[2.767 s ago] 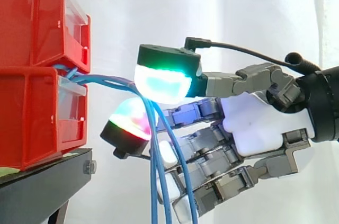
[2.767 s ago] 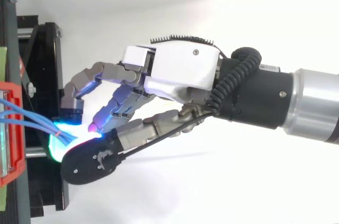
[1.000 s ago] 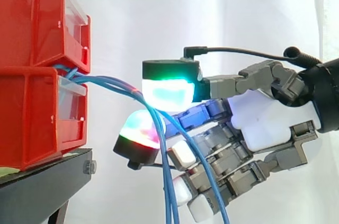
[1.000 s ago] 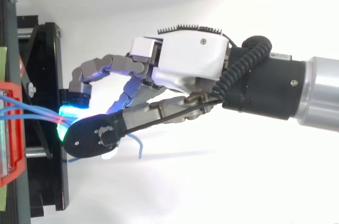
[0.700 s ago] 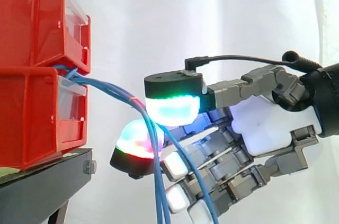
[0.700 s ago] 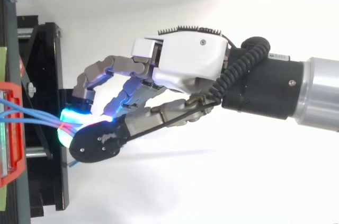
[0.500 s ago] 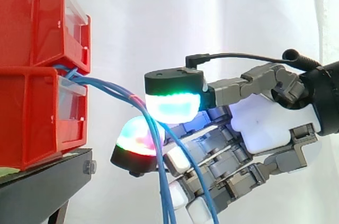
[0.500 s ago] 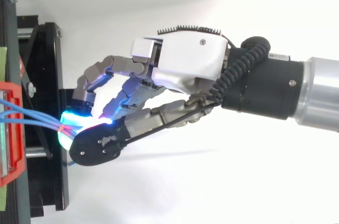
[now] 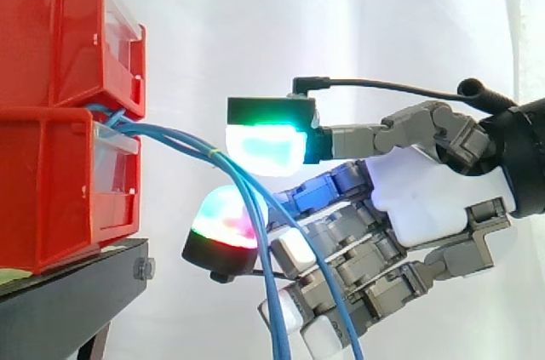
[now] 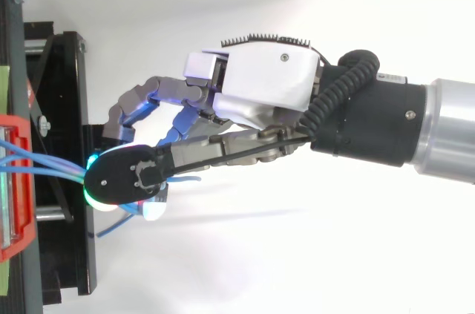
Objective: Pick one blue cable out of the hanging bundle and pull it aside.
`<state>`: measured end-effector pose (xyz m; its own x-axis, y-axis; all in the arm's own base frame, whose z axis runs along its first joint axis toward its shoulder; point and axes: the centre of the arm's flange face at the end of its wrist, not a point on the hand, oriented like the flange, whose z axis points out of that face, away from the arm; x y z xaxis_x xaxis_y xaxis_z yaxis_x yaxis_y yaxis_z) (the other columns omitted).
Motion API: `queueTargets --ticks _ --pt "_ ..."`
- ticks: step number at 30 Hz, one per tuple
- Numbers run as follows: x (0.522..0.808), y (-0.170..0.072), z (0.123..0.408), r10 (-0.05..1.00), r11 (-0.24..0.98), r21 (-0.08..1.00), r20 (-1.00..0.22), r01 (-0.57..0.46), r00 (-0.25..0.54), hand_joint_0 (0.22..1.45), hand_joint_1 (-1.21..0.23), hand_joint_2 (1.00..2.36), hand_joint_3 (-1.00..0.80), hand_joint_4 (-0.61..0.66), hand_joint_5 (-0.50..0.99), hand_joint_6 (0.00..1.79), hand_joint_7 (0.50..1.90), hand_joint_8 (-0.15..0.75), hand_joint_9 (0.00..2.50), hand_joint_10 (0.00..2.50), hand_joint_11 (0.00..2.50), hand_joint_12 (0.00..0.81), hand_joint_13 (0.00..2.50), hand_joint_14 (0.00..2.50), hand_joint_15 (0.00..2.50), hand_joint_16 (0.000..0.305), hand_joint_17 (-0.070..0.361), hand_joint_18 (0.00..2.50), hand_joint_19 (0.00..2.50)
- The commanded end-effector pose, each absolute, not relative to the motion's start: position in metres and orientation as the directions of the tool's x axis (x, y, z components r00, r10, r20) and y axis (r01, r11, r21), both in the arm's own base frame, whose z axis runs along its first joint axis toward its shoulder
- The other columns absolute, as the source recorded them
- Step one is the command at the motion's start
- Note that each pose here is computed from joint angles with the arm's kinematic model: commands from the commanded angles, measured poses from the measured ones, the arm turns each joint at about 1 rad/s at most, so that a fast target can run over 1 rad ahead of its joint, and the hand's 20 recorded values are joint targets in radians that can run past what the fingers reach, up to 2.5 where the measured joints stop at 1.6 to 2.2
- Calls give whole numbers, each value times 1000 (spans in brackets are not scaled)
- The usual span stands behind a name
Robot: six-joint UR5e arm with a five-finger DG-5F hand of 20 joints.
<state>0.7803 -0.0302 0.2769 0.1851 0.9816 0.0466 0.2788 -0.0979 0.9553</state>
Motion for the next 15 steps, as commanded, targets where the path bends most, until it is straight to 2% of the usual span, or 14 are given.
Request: queueTargets --ticks 1,5,10,15 --pt "780 -30 277 981 -102 955 51 277 186 564 -494 1008 -404 55 -105 859 885 255 1087 23 678 307 824 22 505 46 103 701 509" --pt "783 -30 284 981 -102 959 53 263 185 576 -560 1012 -358 45 -115 867 901 249 1066 26 682 301 826 20 507 45 102 704 507" --pt "787 -31 298 980 -103 966 59 237 190 574 -630 1013 -333 66 -154 894 811 243 1001 24 685 309 808 20 506 46 103 702 509" --pt "787 -31 295 978 -126 964 80 234 195 515 -527 1002 -476 77 -143 885 807 263 1013 21 670 321 816 21 502 49 111 722 502"
